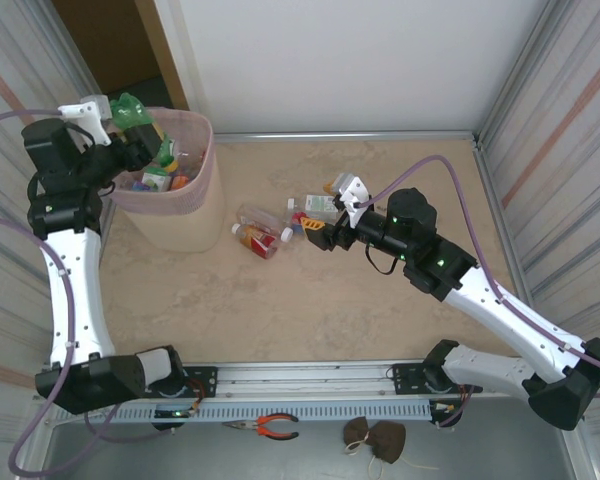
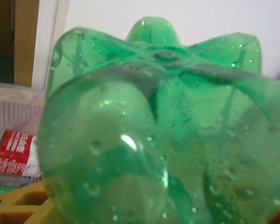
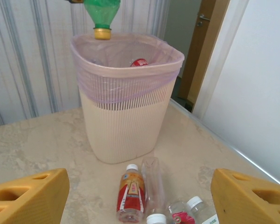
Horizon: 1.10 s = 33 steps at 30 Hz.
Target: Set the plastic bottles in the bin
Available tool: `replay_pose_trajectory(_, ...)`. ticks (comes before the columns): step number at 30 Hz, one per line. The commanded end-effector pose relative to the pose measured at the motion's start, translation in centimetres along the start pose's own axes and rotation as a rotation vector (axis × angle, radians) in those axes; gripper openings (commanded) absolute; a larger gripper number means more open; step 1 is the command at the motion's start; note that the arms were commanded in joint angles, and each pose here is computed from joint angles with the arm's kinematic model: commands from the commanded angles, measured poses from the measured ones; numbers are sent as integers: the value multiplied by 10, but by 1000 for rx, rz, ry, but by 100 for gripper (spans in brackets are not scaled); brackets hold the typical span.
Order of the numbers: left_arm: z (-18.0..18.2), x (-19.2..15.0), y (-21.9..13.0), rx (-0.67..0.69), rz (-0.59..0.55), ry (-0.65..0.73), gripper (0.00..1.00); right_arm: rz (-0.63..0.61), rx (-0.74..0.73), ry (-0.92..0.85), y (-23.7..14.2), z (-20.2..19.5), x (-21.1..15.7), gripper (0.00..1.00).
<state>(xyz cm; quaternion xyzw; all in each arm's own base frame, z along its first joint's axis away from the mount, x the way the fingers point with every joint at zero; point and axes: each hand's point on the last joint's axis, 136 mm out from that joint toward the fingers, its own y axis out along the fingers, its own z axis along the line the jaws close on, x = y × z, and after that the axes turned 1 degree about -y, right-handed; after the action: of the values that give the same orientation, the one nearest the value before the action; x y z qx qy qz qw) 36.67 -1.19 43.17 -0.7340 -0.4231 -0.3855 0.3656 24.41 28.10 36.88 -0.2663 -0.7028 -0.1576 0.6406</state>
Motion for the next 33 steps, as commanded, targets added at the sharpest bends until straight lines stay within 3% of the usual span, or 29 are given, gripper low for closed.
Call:
replay_pose_trajectory(1, 13, -14, 11, -15, 38, -70, 62, -10, -8, -2, -4, 1, 3, 79)
replay_pose_trajectory(18, 78, -75, 54, 80, 140, -192, 68, 2, -24, -3, -6, -2, -2, 79)
replay_pose_trajectory(24, 81, -65, 46, 127, 104, -176, 77, 6, -28, -7, -7, -3, -3, 80)
replay_pose_trajectory(33, 68, -33, 29, 137, 45, -115, 79, 7, -35, -11, -8, -5, -2, 80)
